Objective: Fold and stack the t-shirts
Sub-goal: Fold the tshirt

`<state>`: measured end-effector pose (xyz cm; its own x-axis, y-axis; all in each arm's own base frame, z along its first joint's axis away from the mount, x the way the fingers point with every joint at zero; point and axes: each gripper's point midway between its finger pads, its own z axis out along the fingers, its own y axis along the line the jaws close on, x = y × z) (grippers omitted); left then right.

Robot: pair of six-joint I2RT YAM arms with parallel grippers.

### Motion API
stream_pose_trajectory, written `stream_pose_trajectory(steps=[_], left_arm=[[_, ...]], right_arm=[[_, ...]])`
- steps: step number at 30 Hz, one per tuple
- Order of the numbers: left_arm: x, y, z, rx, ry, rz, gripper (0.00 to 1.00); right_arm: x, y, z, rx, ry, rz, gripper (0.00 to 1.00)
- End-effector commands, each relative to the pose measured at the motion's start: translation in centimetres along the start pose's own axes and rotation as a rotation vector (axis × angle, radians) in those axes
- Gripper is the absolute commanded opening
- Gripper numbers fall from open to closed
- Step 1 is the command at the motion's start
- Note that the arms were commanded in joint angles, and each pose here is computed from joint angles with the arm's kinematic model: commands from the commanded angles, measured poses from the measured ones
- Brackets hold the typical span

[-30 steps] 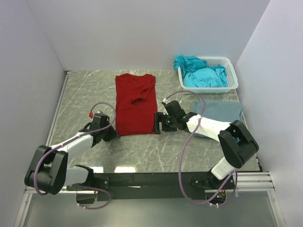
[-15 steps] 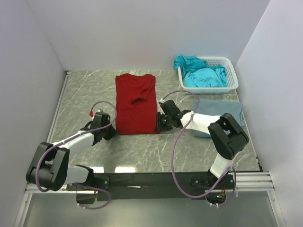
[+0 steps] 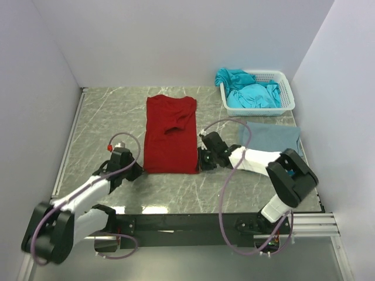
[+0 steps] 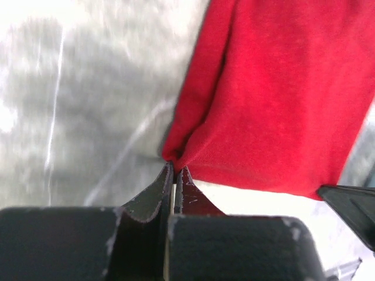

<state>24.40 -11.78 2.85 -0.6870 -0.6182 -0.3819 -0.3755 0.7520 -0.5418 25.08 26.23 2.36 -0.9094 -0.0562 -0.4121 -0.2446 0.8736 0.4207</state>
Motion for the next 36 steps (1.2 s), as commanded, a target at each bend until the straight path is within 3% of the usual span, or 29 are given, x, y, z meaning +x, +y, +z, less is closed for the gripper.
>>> stream_pose_trajectory(steps=[1, 10, 19, 27, 30, 33, 36], left_arm=[[1.5, -0.1, -1.8, 0.044, 0.008, -0.007, 0.01], [4.4, 0.2, -4.7, 0.141, 0.020, -0.008, 0.01], [6.7, 0.4, -4.8, 0.117, 0.116, 0.027, 0.01], [4.6, -2.4, -6.3, 0.187, 0.046, 0.012, 0.01], [4.5, -1.9, -7.7, 0.141, 0.031, -0.023, 0.01], [5.8, -2.5, -9.0, 0.170, 0.092, -0.056, 0.01], [6.3, -1.4, -10.4, 0.086, 0.124, -0.070, 0.01]], right_arm=[[2.4, 1.2, -1.9, -0.033, 0.004, -0.022, 0.00], [7.5, 2.4, -3.6, -0.060, 0.042, -0.030, 0.00], [8.6, 1.9, -4.4, -0.040, 0.036, -0.006, 0.00], [8.4, 2.7, -6.2, -0.072, 0.020, -0.017, 0.00], [9.0, 3.3, -7.7, -0.111, 0.033, -0.022, 0.00], [10.6, 4.3, -9.1, -0.179, 0.098, -0.027, 0.00], [11.6, 5.0, -10.4, -0.219, 0.143, -0.037, 0.00]])
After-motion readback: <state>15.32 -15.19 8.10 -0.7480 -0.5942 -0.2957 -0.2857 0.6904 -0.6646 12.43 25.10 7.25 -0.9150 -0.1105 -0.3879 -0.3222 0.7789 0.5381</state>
